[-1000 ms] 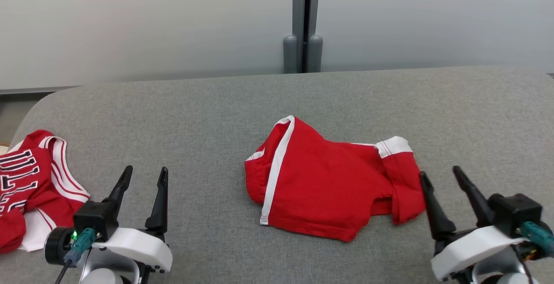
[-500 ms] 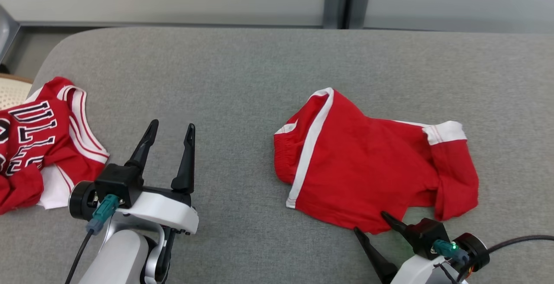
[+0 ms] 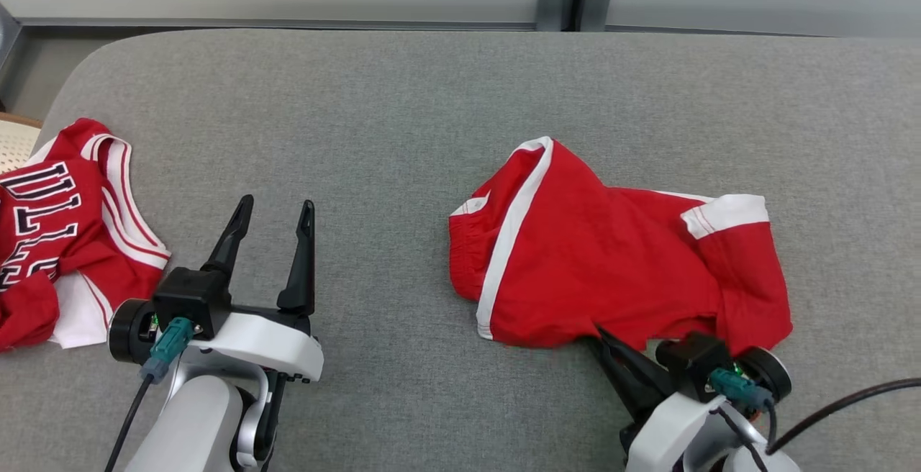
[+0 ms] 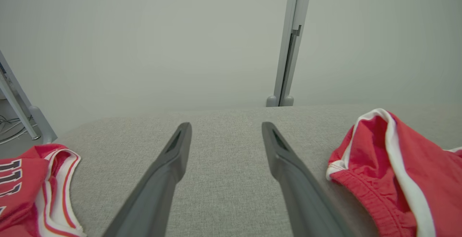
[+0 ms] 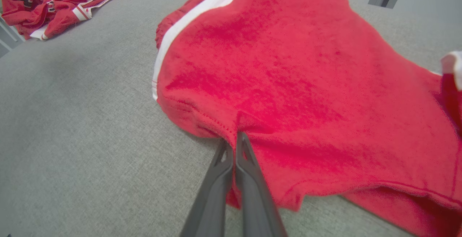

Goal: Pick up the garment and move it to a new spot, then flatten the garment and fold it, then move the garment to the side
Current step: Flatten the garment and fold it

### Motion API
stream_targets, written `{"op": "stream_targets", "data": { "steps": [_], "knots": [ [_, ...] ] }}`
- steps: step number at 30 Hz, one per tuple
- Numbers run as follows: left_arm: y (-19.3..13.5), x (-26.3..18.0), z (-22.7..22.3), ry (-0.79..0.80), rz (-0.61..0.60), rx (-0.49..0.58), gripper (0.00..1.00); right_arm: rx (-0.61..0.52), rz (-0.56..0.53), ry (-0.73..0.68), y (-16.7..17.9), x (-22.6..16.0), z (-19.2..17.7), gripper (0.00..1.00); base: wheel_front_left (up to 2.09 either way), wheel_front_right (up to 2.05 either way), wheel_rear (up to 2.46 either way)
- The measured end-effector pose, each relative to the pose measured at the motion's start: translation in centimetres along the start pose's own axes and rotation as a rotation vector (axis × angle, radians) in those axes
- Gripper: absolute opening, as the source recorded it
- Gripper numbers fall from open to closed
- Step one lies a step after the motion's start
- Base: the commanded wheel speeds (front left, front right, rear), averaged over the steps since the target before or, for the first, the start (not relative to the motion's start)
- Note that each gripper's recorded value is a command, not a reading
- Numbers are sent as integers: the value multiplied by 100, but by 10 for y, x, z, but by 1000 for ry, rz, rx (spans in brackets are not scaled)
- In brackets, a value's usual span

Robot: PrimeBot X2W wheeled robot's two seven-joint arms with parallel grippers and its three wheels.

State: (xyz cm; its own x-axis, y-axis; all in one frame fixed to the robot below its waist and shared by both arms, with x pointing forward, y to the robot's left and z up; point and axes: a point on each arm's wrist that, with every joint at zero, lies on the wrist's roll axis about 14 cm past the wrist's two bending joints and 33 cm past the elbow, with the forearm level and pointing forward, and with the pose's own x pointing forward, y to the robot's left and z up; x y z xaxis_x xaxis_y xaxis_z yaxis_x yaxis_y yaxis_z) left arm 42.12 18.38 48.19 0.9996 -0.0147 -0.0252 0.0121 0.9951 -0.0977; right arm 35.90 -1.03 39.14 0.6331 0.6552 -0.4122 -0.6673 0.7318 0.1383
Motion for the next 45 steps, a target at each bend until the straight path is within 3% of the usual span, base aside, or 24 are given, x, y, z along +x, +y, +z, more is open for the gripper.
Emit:
{"op": "stream_targets", "data": {
  "steps": [8, 13, 21, 28, 29, 30, 31, 40, 45],
  "knots": [
    [-14, 8, 1, -7, -45, 12, 100, 64, -113, -201, -32, -18, 59, 0, 0, 0, 0],
    [-20, 17, 3, -11, -66, 17, 100, 155, -280, -275, -85, -35, 71, 0, 0, 0, 0],
    [-23, 32, -8, 10, -73, 17, 100, 322, -551, -256, -169, -59, 33, 0, 0, 0, 0],
    [-23, 39, -18, 29, -73, 20, 100, 399, -615, -217, -191, -56, 5, 0, 0, 0, 0],
    [-23, 40, -17, 24, -72, 24, 100, 402, -616, -220, -193, -56, 5, 33, 0, 0, 0],
    [-24, 41, -16, 19, -73, 25, 100, 401, -619, -227, -195, -57, 6, 47, 0, 0, 0],
    [-25, 42, -14, 13, -75, 25, 100, 403, -621, -241, -198, -57, 8, 100, 0, 0, 0],
    [-24, 33, 2, -32, -49, 23, 100, 254, -622, -400, -207, -84, 64, 100, 0, 0, 0],
    [-24, 23, 14, -63, -38, 31, 100, 131, -596, -454, -192, -100, 97, 100, 0, 0, 0]
  ]
}}
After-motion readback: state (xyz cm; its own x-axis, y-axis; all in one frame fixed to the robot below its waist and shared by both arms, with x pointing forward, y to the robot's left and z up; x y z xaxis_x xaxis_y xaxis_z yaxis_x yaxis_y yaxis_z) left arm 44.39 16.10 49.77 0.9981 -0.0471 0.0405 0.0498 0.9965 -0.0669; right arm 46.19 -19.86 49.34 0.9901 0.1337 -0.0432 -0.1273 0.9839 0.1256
